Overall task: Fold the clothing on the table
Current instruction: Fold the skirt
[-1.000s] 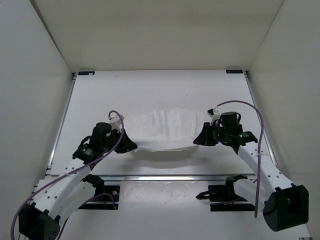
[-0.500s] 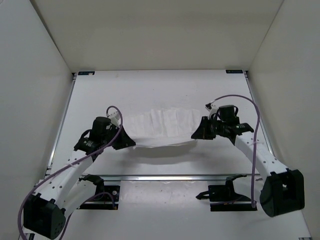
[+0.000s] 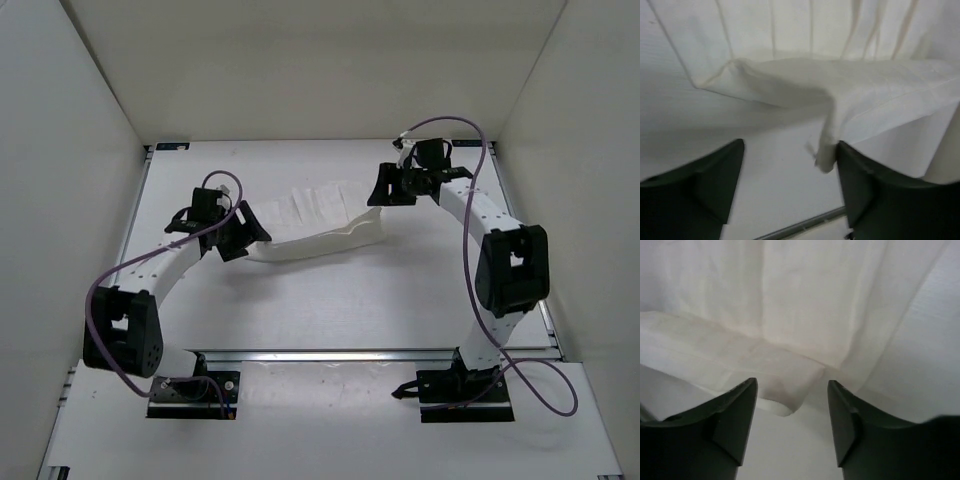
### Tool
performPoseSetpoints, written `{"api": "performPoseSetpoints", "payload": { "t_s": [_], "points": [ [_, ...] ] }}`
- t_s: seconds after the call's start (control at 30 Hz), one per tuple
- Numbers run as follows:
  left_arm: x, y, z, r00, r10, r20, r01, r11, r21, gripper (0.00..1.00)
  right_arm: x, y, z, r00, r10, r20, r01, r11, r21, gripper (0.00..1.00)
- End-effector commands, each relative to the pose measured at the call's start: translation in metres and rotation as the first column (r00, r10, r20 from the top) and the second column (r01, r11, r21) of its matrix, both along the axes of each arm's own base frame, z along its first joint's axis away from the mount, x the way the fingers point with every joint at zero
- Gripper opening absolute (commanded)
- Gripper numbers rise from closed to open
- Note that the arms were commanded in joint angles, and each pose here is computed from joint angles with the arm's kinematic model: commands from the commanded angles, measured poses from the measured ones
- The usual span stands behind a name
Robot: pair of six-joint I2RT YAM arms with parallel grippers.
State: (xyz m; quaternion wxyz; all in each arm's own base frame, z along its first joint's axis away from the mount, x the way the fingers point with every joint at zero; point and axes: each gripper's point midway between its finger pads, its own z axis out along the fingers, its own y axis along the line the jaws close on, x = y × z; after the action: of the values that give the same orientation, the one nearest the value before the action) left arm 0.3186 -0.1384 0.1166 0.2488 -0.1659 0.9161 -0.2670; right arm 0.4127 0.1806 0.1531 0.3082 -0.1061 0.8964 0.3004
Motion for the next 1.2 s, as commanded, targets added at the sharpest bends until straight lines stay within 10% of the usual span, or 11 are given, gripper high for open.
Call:
{"api": "performPoseSetpoints", "payload": {
  "t_s": [0.0,0.1,0.47,0.63,0.77,0.87,1.07,1.17],
  "points": [
    [0.032,0.022,0.015,0.989,0.118,0.086,-0.124,0.99,0.062,0.91,0.048,-0.026,0.007,0.992,-0.046,0.115,0.057,0.994,-0.093,0.58],
    [0.052,0.034,0.043,0.957,0.179,0.227,-0.174,0.984,-0.04,0.99,0.066,-0.027,0.032,0.98,-0.062,0.19,0.078,0.994,-0.079,0.99],
    [0.033,0.005,0.047,0.945,0.006,0.328,-0.016,0.999,0.03,0.89,0.039,-0.034,0.006,0.989,-0.038,0.141,0.044,0.998,-0.041,0.98],
    [0.022,0.007,0.024,0.957,-0.008,0.288,-0.009,0.998,0.058,0.36,0.021,-0.038,-0.015,0.993,-0.032,0.114,0.037,0.998,-0.045,0.9],
    [0.023,0.009,0.024,0.957,-0.024,0.29,-0.016,0.991,0.136,0.36,0.033,-0.041,-0.023,0.993,-0.044,0.108,0.048,0.998,-0.035,0.9],
    [0.033,0.014,0.027,0.956,-0.019,0.293,-0.039,0.981,0.188,0.0,0.047,-0.039,-0.026,0.992,-0.038,0.119,0.045,0.998,-0.053,0.89],
    [0.059,0.016,0.027,0.955,-0.035,0.295,-0.018,0.984,0.175,0.09,0.082,-0.026,-0.031,0.99,-0.003,0.143,0.013,0.997,-0.071,0.78],
    [0.073,0.013,0.03,0.949,-0.072,0.307,0.012,0.981,0.192,0.45,0.099,-0.02,-0.034,0.99,0.014,0.141,-0.005,0.998,-0.068,0.83]
  ]
}}
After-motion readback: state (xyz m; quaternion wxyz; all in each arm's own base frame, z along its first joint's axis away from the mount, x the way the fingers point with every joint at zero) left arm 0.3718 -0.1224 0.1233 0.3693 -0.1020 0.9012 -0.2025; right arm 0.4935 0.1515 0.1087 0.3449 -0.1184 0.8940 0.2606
